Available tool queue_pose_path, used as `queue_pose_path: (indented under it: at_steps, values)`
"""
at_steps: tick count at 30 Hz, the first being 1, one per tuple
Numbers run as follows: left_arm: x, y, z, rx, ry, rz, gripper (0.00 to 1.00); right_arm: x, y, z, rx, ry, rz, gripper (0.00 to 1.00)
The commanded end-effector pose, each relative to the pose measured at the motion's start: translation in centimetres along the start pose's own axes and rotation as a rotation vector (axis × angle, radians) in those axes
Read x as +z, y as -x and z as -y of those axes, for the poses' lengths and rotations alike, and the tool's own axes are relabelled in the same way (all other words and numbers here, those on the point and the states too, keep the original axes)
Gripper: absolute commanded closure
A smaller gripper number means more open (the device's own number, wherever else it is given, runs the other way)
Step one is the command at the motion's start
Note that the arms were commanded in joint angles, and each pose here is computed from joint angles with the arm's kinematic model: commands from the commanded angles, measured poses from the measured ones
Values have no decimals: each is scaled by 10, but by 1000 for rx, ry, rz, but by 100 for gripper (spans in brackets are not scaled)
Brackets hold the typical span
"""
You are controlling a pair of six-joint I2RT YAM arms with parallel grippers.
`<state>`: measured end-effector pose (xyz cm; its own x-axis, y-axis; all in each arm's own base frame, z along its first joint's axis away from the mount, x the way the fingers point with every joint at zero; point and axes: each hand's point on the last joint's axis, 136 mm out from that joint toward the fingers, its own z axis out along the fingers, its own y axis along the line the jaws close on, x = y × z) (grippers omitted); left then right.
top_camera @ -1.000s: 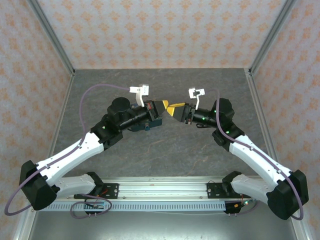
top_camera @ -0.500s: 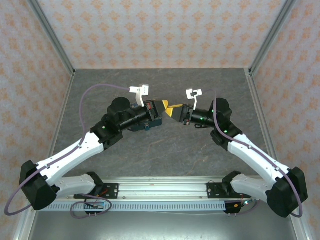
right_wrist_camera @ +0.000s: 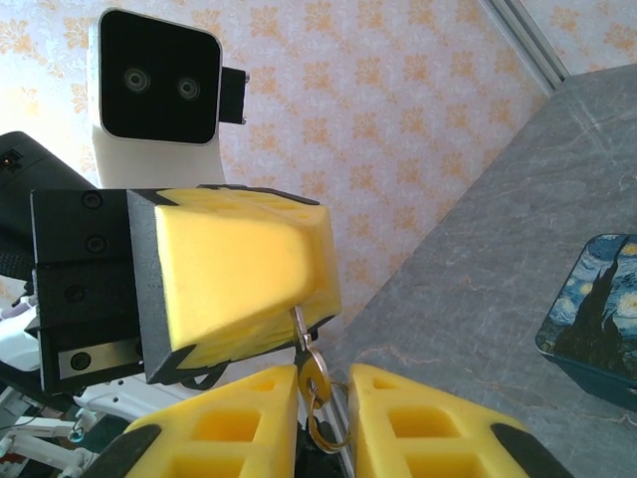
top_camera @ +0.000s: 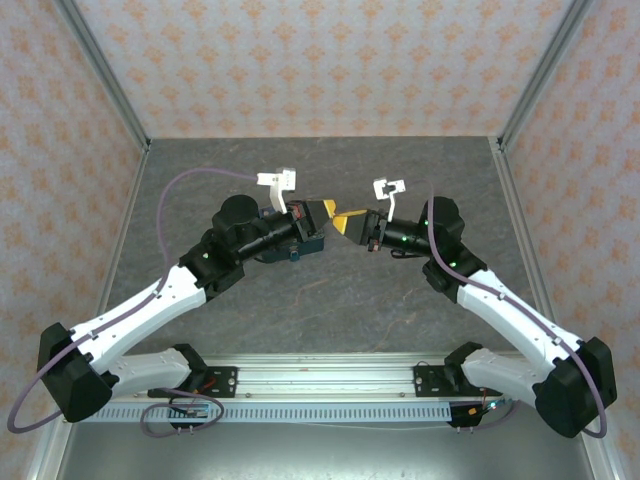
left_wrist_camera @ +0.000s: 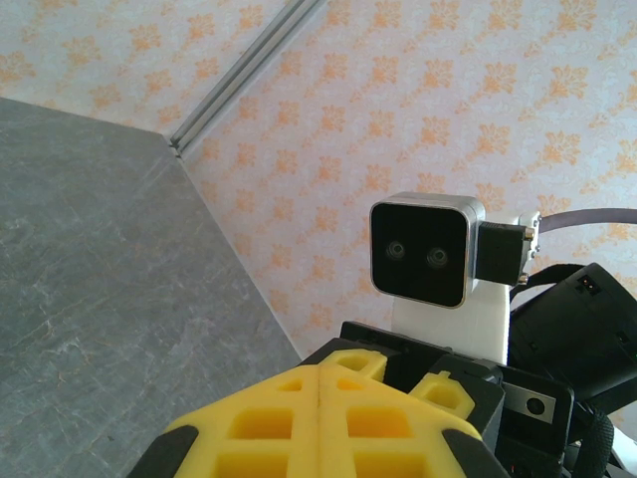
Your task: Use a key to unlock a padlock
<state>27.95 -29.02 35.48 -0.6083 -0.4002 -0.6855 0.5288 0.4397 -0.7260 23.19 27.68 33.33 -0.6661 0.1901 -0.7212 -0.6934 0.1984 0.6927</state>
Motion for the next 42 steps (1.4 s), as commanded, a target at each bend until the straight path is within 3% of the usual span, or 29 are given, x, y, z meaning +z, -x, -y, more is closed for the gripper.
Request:
queue_pose_path:
  at_steps: [1,9,16,20,23,28,32,37,42]
  values:
    - [-5,8,10,36,-14,28,100,-3,4,-10,-44,19,21,82]
    - [-3,7,8,37,-11,23,98,-3,7,-13,-49,23,24,96]
    - [-13,9,-2,82,71,22,62,-5,1,7,-42,-90,1,100]
    - [-31,13,-29,80,202,45,38,-7,-7,43,-25,-261,-32,100]
    - [-54,14,-62,56,346,69,27,-6,-13,70,0,-363,-56,100]
    - [-101,12,-124,-49,559,122,19,8,-21,116,39,-475,-97,100]
    - [-127,4,-157,-122,643,150,17,33,-23,148,91,-470,-120,100]
    - [-131,-18,-178,-164,680,112,16,77,-27,180,173,-383,-157,100]
    - [-133,-34,-193,-198,712,87,16,106,-36,217,242,-390,-205,100]
